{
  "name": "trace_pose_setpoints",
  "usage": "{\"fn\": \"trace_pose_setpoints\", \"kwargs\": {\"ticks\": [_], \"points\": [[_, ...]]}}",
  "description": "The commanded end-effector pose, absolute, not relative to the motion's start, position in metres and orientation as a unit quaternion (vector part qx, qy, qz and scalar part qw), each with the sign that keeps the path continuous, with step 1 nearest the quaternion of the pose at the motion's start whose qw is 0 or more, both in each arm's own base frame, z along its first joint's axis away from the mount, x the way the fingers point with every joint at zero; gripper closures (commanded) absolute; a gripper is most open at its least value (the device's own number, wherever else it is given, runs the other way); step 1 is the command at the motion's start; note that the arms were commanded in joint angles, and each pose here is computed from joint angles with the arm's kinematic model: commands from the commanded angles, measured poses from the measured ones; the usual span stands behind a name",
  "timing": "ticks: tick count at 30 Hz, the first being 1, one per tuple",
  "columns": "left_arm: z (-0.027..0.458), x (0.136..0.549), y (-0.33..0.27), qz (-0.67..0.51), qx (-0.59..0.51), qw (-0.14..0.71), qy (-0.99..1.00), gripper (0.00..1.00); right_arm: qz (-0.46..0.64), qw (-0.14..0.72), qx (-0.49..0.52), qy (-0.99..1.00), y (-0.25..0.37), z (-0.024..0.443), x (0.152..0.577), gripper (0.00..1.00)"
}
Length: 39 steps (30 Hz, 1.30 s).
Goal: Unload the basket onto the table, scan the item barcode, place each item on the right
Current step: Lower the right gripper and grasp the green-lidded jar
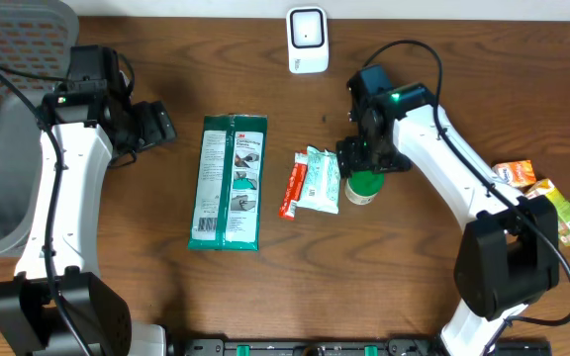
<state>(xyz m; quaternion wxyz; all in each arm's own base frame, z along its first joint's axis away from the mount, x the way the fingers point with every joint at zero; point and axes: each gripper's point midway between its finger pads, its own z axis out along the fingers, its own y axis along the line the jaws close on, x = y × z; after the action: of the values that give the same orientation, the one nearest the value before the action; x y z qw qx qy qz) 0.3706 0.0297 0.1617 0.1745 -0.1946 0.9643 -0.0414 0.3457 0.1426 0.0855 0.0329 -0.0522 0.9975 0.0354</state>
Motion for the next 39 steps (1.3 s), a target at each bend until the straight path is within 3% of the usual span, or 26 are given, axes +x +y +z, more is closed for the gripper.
{"fn": "trace_pose_setpoints", "kwargs": {"ticks": [1, 16, 31, 39], "points": [[0.161, 0.370, 0.031, -0.039, -0.194, 0.171, 0.965, 0.08, 0.056, 0.031, -0.050, 0.997, 0.146, 0.086, 0.345, 0.15], [0.161, 0.370, 0.031, -0.039, -0.194, 0.171, 0.965, 0.08, 0.033, 0.023, -0.007, 0.999, 0.136, 0.070, 0.339, 0.12], [0.161, 0.370, 0.031, -0.039, -0.194, 0.171, 0.965, 0.08, 0.045, 0.042, -0.015, 0.998, 0.141, 0.025, 0.333, 0.25], [0.161, 0.370, 0.031, -0.039, -0.194, 0.171, 0.965, 0.08, 0.047, 0.048, 0.005, 0.998, 0.136, 0.002, 0.327, 0.25]]}}
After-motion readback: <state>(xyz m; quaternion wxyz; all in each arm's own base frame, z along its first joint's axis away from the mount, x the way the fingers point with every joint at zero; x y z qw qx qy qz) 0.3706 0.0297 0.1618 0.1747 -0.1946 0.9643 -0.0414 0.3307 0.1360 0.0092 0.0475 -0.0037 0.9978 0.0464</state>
